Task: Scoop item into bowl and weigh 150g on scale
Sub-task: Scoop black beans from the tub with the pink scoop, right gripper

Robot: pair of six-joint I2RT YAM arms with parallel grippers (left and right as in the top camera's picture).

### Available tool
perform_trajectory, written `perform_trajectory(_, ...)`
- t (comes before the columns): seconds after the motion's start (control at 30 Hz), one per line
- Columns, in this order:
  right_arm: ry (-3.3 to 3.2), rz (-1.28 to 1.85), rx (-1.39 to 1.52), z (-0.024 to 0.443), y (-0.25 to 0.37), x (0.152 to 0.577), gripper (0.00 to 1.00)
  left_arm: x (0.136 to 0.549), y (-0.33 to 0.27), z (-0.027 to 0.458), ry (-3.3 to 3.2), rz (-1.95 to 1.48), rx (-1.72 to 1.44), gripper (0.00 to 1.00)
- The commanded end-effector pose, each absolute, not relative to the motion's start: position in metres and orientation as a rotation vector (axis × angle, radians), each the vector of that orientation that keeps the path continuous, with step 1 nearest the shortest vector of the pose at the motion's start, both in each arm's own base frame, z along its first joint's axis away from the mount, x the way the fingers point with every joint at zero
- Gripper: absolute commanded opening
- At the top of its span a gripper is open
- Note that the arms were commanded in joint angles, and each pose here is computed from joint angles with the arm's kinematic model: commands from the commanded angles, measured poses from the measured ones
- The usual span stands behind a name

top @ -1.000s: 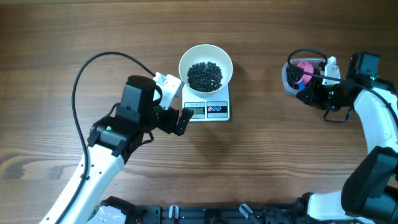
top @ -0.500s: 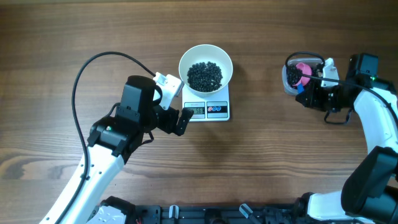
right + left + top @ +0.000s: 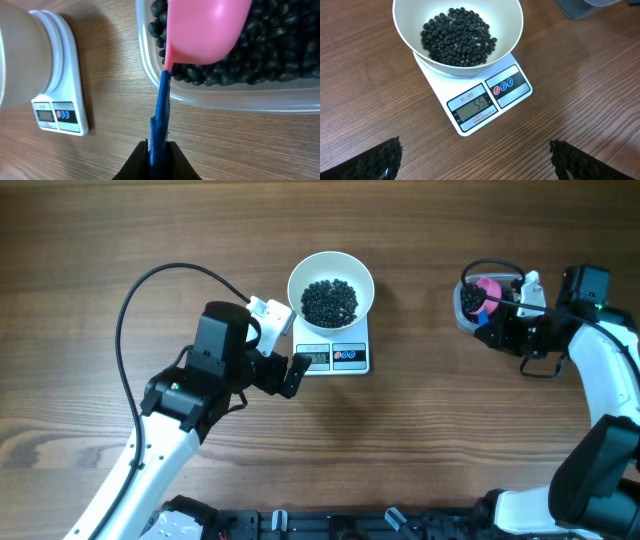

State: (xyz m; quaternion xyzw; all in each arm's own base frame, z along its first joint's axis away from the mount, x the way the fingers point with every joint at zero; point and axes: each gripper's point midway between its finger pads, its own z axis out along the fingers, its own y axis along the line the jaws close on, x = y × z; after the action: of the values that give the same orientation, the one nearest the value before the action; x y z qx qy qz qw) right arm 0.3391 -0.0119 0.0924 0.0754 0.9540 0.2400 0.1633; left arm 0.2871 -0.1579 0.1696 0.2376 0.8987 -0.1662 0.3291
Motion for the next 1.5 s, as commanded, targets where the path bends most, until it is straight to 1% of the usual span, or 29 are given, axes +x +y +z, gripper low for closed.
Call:
perform_trajectory(0.0,2.714,0.786,0.22,0.0905,0.0003,0.3363,0.04,0.2852,-0.1599,0.1654,2.358,-0.441,0.644,1.0)
perform_trajectory(0.23,2.717,0.806,0.315,0.0906,0.0003,0.3369,0.04,0.2852,-0.1599,0.1654,2.358,-0.441,0.644,1.0)
perform_trajectory(0.77,2.696,0.794,0.304,0.0919,-0.0015,0.3422,0.04,0.2852,-0.1599,0.1654,2.358,-0.441,0.644,1.0)
perform_trajectory(0.9,2.73,0.813,0.325,0.09,0.0011,0.3336,0.04,0.2851,-0.1599,0.1653,2.358,-0.441,0.644,1.0)
perform_trajectory(1.47,2.679,0.855,0.325,0.0959,0.0041,0.3425,0.04,0.2852,-0.1599,0.1654,2.358,-0.441,0.644,1.0)
